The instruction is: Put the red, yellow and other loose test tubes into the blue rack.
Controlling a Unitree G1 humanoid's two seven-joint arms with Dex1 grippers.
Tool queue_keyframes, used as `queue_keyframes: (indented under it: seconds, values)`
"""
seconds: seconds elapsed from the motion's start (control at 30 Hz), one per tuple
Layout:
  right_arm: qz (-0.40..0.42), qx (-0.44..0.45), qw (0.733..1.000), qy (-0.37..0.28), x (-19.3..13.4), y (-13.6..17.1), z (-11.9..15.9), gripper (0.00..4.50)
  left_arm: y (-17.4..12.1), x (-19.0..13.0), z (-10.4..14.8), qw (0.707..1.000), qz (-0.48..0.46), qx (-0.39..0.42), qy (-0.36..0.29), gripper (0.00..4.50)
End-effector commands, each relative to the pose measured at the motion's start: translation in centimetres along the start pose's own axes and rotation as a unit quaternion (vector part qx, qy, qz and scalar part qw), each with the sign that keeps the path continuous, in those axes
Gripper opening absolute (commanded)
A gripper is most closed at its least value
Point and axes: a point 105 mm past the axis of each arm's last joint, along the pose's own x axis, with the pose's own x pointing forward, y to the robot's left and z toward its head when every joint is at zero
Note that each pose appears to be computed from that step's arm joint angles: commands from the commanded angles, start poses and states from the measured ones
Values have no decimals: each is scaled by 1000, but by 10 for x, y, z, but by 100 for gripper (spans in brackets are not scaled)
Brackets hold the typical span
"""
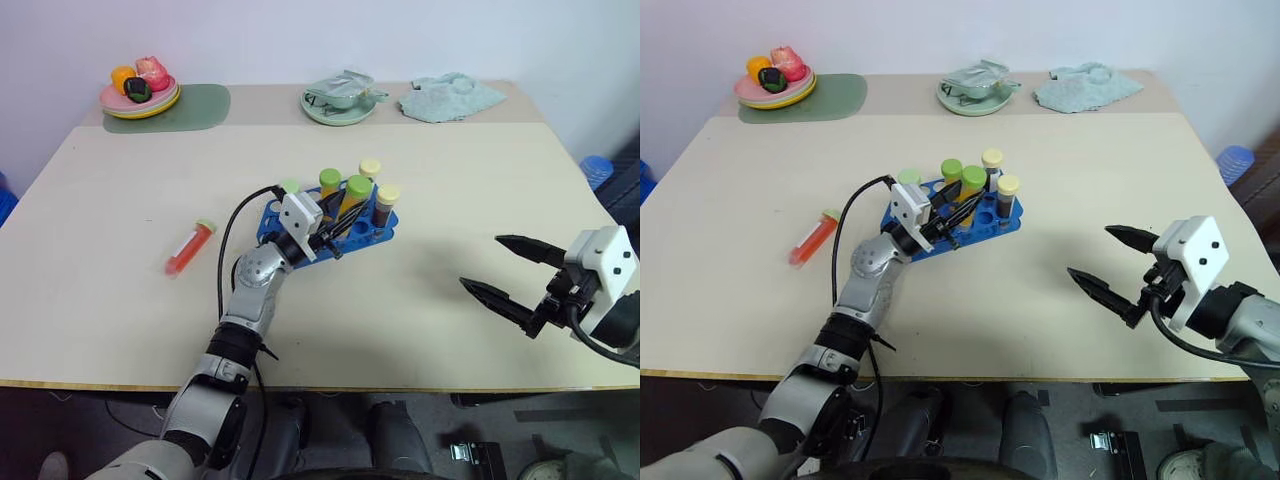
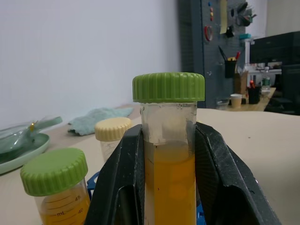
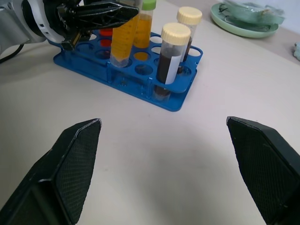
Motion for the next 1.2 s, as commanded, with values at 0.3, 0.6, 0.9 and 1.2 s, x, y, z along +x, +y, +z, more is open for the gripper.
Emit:
queue_keyframes:
  seconds: [0.3,0.6,0.9,1.2]
  values:
    - [8,-22,1000,-13,3,4,10,440,-7,-2,-23,999,-9,-35,15,85]
    - [10,-24,1000,-15,4,3,12,440,-7,-7,-32,999,8,-35,15,85]
    - [15,-23,999,-21,9,2,11,440,-5,-8,2,996,6,-81,-38,274]
    - [31,-15,999,-41,25,-1,6,440,50,-58,85,986,108,-98,-81,274]
